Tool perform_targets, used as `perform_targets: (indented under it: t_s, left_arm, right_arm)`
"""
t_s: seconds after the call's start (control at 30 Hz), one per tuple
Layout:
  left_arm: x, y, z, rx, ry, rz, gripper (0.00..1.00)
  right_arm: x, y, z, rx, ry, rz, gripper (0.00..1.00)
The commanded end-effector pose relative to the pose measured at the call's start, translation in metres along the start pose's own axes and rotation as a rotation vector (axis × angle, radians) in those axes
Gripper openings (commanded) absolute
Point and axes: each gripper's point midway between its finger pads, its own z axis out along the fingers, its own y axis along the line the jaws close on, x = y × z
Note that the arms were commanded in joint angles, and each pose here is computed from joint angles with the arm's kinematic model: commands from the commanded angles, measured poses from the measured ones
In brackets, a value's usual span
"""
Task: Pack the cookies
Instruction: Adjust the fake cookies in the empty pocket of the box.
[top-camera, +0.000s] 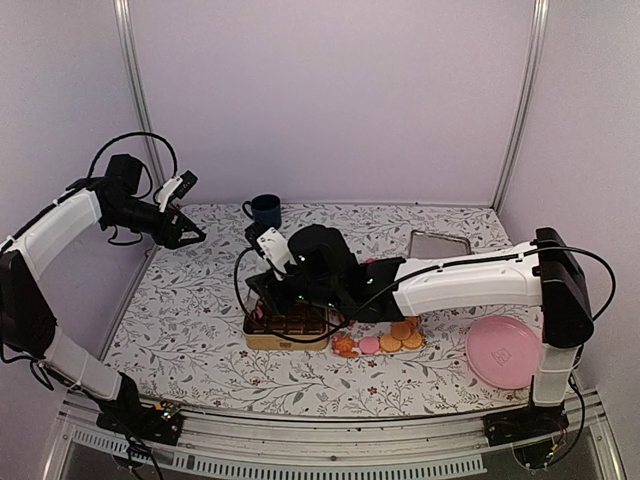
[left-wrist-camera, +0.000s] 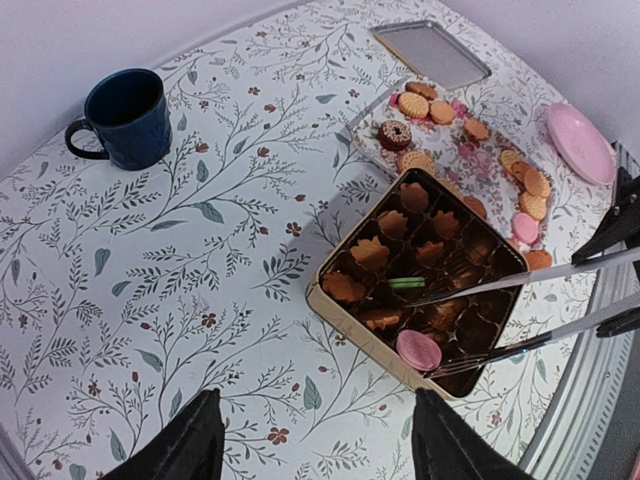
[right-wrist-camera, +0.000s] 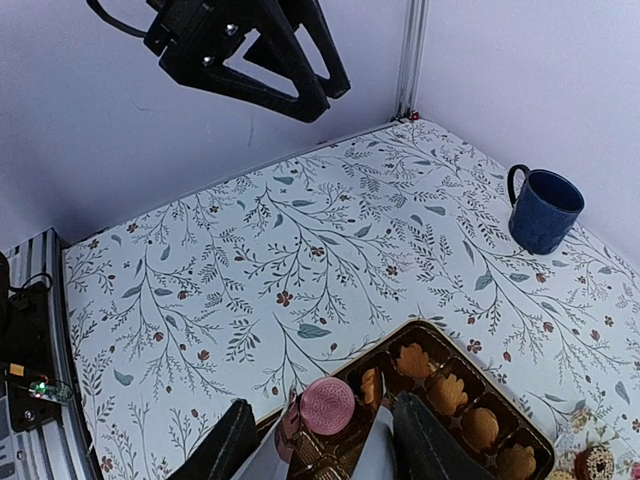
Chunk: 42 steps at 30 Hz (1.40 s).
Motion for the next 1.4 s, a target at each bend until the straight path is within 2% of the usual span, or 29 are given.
perform_targets:
  t_s: [0.0, 0.97, 1.37]
  left_arm:
    - [-0.001, -0.002, -0.007, -0.004, -0.017, 0.014, 0.64]
    - [-0.003, -0.003, -0.008, 0.004, -0.026, 0.009, 0.64]
    - [-0.004, -0.005, -0.007, 0.014, -0.029, 0.009, 0.64]
  right_arm:
    - [-0.014, -0.005, 0.000, 0.041, -0.040, -0.004, 0.46]
    - [-0.036, -0.031, -0.023, 0.121, -0.089, -0.001, 0.46]
    - [-0.046, -0.019, -0.039, 0.026, -0.130, 0.022, 0.46]
